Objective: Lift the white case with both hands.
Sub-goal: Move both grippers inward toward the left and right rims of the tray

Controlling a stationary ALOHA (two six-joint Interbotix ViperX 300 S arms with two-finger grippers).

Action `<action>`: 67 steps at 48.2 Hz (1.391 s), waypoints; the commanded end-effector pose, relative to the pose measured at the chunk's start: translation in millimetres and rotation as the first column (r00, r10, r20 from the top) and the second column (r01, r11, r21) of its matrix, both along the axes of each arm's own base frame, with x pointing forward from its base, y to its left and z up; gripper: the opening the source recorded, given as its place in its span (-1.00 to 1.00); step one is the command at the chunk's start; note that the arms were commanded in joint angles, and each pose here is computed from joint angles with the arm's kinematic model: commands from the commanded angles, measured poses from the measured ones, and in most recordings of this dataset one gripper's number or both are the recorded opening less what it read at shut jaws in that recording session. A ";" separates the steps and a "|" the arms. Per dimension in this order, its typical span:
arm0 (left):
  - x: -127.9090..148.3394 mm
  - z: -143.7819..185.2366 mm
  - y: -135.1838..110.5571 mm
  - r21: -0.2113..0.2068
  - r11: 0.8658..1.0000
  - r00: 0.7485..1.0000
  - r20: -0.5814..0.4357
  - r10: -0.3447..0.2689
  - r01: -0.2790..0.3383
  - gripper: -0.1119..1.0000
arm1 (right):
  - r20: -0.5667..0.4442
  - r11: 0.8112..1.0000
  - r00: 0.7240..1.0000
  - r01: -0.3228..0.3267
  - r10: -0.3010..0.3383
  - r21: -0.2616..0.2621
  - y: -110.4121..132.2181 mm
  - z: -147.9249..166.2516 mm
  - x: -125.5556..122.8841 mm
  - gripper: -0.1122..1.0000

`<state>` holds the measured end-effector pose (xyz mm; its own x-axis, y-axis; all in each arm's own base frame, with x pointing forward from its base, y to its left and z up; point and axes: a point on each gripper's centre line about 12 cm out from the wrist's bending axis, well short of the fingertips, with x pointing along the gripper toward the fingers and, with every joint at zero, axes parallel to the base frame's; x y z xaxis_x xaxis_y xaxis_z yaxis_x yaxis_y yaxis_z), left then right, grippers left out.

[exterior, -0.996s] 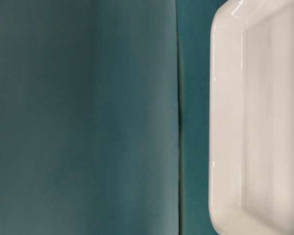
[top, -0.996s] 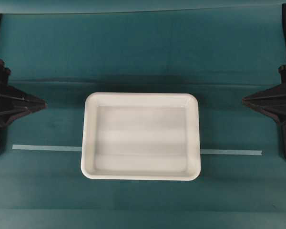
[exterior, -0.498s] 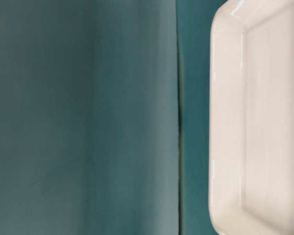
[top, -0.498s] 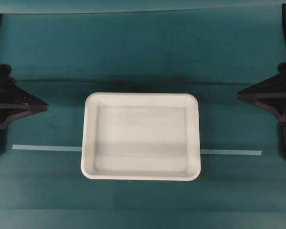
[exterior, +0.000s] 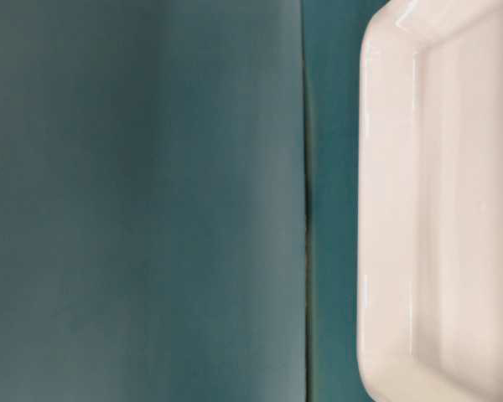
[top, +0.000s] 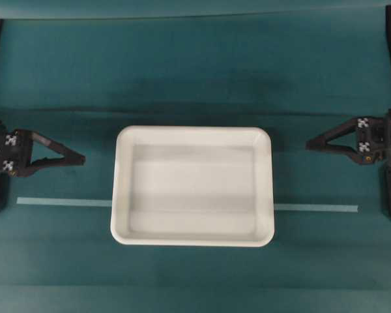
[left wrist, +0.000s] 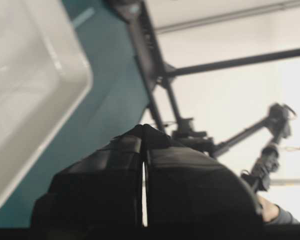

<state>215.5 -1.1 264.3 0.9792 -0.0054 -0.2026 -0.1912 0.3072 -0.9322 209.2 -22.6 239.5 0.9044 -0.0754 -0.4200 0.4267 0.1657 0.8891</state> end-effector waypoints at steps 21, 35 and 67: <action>-6.7 -55.5 15.1 0.018 0.998 0.978 -0.198 0.067 -0.065 -0.80 | -0.092 1.000 0.996 -0.017 0.017 -0.002 8.7 -59.2 9.8 -0.15; 2.2 -79.9 15.7 0.009 0.998 0.952 -0.299 0.067 -0.067 0.42 | -0.153 0.997 0.987 -0.063 0.057 -0.037 14.3 -74.1 29.3 0.88; 12.0 -134.3 16.1 0.029 0.998 0.971 -0.234 0.055 -0.049 0.94 | -0.096 1.000 0.995 0.008 -0.010 -0.017 19.0 -129.1 16.3 0.88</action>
